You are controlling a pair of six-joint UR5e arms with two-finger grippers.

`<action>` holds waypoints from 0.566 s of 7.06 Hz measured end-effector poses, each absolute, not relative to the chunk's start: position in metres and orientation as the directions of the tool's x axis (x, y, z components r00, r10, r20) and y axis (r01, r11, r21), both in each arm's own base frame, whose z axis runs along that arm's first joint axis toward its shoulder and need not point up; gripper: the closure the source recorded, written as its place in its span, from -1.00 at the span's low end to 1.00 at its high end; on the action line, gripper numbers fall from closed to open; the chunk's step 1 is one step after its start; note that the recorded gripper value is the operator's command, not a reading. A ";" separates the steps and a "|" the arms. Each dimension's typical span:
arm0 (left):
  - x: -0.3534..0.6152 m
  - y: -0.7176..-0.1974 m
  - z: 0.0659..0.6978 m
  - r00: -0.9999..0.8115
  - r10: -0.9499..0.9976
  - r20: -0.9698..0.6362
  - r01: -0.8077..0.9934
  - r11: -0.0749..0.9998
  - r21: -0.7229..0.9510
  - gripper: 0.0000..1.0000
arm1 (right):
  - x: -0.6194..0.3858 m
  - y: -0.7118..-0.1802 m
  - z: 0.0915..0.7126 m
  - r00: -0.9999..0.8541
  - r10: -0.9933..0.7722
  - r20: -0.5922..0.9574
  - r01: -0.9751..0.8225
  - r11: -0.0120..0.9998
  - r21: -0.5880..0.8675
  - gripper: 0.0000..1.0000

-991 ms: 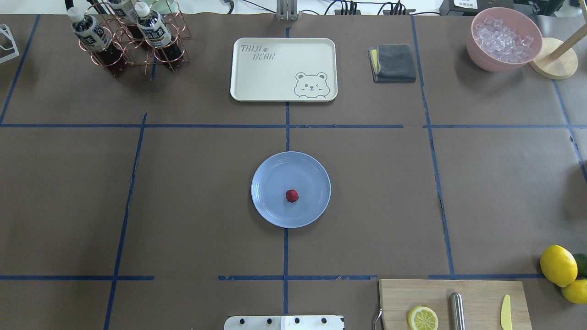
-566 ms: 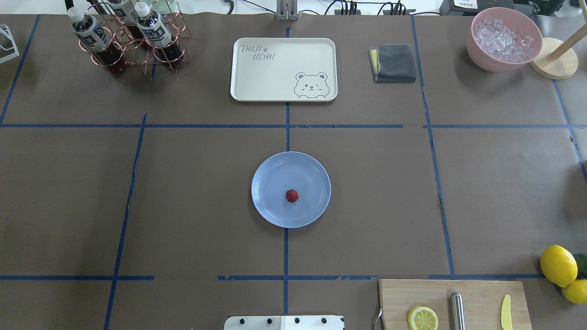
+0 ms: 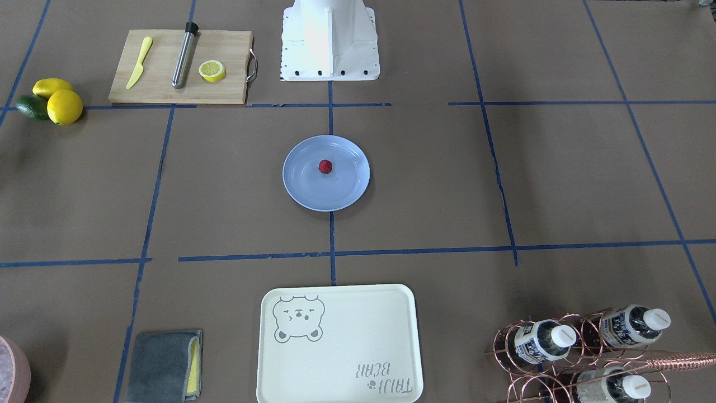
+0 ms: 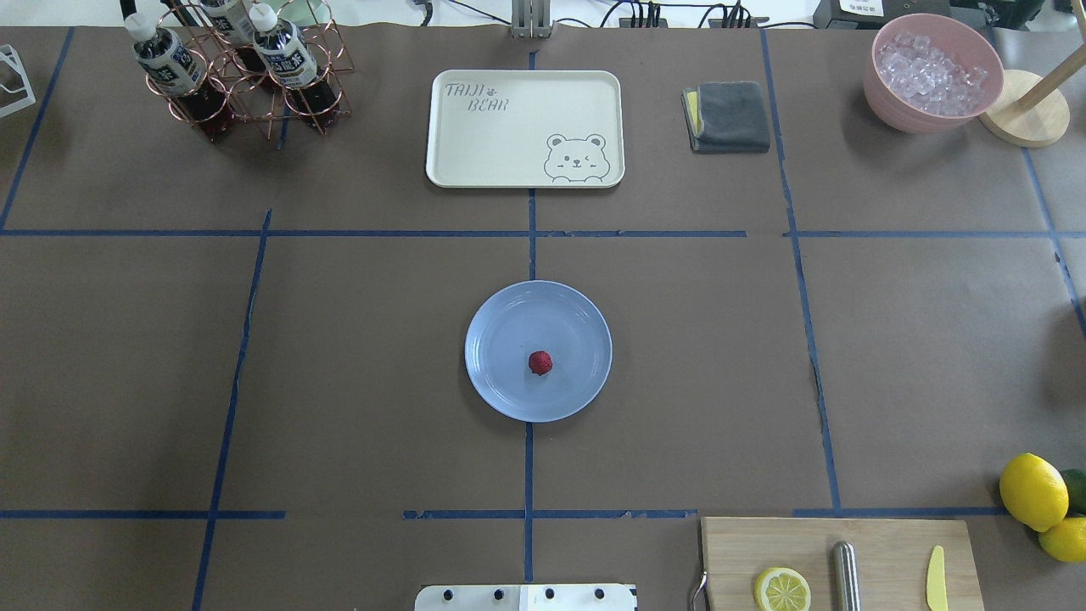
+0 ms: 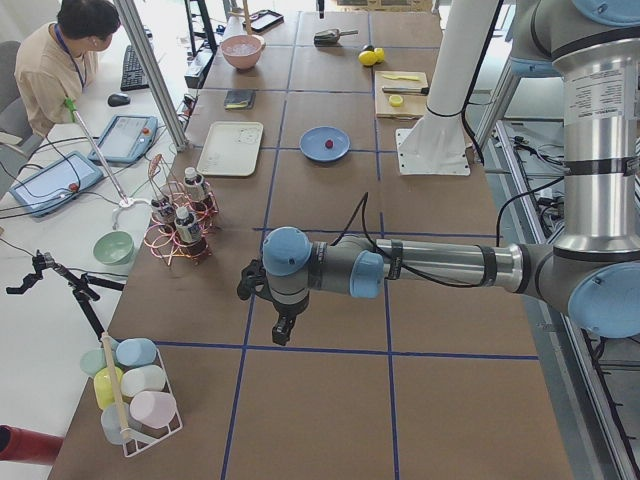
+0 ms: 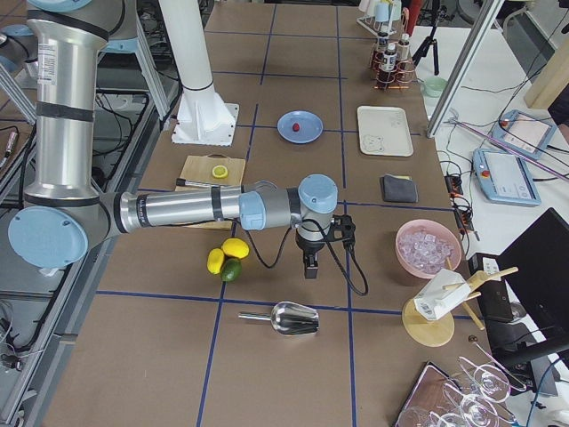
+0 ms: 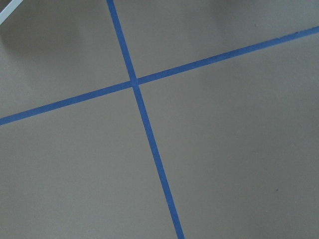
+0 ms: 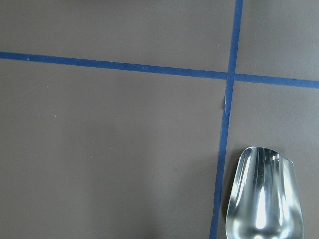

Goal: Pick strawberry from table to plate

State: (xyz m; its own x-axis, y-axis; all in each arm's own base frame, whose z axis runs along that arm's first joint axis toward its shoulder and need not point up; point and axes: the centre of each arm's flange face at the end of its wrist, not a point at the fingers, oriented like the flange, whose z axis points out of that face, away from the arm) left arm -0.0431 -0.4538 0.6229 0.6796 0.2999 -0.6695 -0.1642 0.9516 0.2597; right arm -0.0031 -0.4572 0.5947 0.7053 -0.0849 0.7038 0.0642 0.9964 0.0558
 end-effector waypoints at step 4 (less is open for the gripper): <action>-0.046 -0.461 0.620 0.714 0.300 -0.633 -0.168 0.951 0.262 -1.00 | -0.007 -0.466 0.600 0.703 -0.073 0.707 0.063 0.997 0.040 -1.00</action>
